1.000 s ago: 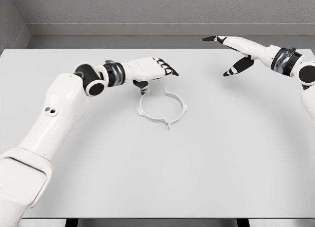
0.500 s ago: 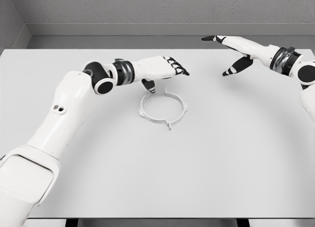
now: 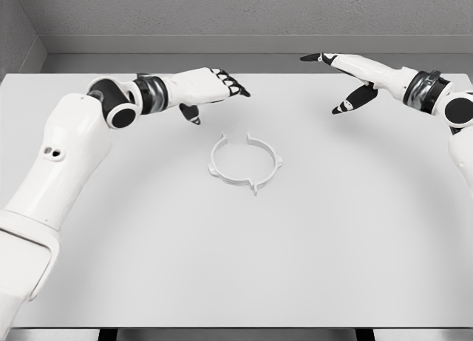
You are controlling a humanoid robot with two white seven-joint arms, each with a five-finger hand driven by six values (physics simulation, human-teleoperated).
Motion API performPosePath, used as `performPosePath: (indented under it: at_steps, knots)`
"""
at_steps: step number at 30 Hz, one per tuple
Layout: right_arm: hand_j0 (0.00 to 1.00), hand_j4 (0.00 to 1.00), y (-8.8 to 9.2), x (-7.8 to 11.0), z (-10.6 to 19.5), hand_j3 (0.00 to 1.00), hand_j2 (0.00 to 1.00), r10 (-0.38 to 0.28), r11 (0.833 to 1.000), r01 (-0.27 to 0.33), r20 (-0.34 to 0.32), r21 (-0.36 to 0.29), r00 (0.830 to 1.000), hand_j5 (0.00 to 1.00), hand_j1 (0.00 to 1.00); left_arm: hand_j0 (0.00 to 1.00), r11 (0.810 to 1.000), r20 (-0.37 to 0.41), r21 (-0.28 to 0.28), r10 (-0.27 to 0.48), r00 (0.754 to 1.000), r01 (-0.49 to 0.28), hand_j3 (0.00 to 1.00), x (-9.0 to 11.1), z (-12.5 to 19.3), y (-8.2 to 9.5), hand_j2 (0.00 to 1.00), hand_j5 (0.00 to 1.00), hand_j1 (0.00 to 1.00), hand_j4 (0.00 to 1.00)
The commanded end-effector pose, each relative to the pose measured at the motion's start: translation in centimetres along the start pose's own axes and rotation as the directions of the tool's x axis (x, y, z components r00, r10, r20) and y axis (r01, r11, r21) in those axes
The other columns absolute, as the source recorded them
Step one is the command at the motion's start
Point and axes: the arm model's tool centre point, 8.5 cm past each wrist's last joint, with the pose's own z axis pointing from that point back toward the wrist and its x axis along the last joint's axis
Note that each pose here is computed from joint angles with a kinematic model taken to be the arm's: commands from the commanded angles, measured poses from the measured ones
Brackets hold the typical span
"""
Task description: Assemble PVC drainage pipe clamps
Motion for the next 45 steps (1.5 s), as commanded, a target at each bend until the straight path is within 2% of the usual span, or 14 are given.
performPosePath:
  at_steps: [1, 2, 5, 9, 16, 18, 22, 45]
  knots:
    - [1.0, 1.0, -0.1, 0.0, 0.0, 1.0, 1.0, -0.007, 1.0, 0.007, 0.001, -0.007, 1.0, 1.0, 1.0, 1.0, 1.0, -0.001, -0.001, 0.003, 1.0, -0.003, 1.0, -0.1, 0.1, -0.1, 1.0, 1.0, 1.0, 1.0]
    - [1.0, 1.0, -0.1, 0.0, 0.0, 1.0, 1.0, -0.006, 1.0, 0.006, 0.002, -0.007, 1.0, 1.0, 1.0, 1.0, 1.0, 0.005, -0.006, 0.006, 1.0, -0.006, 1.0, 0.2, -0.2, -0.4, 1.0, 1.0, 1.0, 1.0]
    - [1.0, 1.0, -0.1, 0.2, -0.2, 1.0, 1.0, -0.006, 1.0, 0.006, 0.007, -0.008, 1.0, 1.0, 1.0, 1.0, 1.0, 0.043, 0.01, 0.008, 0.999, -0.008, 1.0, 2.0, -1.6, 0.3, 1.0, 1.0, 1.0, 1.0]
    - [1.0, 1.0, -0.1, 0.2, -0.2, 1.0, 1.0, -0.007, 1.0, 0.007, 0.009, -0.008, 1.0, 1.0, 1.0, 1.0, 1.0, 0.062, 0.019, 0.01, 0.998, -0.011, 1.0, 3.0, -2.4, 0.6, 1.0, 1.0, 1.0, 1.0]
    - [1.0, 1.0, -0.1, 0.2, -0.2, 1.0, 1.0, -0.007, 1.0, 0.007, 0.009, -0.008, 1.0, 1.0, 1.0, 1.0, 1.0, 0.051, 0.017, 0.011, 0.999, -0.012, 1.0, 2.5, -2.0, 0.4, 1.0, 1.0, 1.0, 1.0]
    - [1.0, 1.0, -0.1, 0.2, -0.2, 1.0, 1.0, -0.006, 1.0, 0.006, 0.008, -0.007, 1.0, 1.0, 1.0, 1.0, 1.0, 0.055, 0.009, 0.023, 0.998, -0.024, 1.0, 2.7, -2.1, -0.4, 1.0, 1.0, 1.0, 1.0]
    - [1.0, 1.0, -0.1, 0.3, -0.3, 1.0, 1.0, -0.006, 1.0, 0.006, 0.011, -0.008, 1.0, 1.0, 1.0, 1.0, 1.0, 0.056, 0.004, 0.027, 0.998, -0.027, 1.0, 2.8, -2.1, -0.7, 1.0, 1.0, 1.0, 1.0]
    - [1.0, 1.0, -0.2, 0.7, -0.7, 1.0, 1.0, -0.006, 1.0, 0.006, 0.02, -0.011, 1.0, 1.0, 1.0, 1.0, 1.0, 0.063, 0.003, 0.027, 0.998, -0.027, 1.0, 3.2, -2.4, -0.7, 1.0, 1.0, 1.0, 1.0]
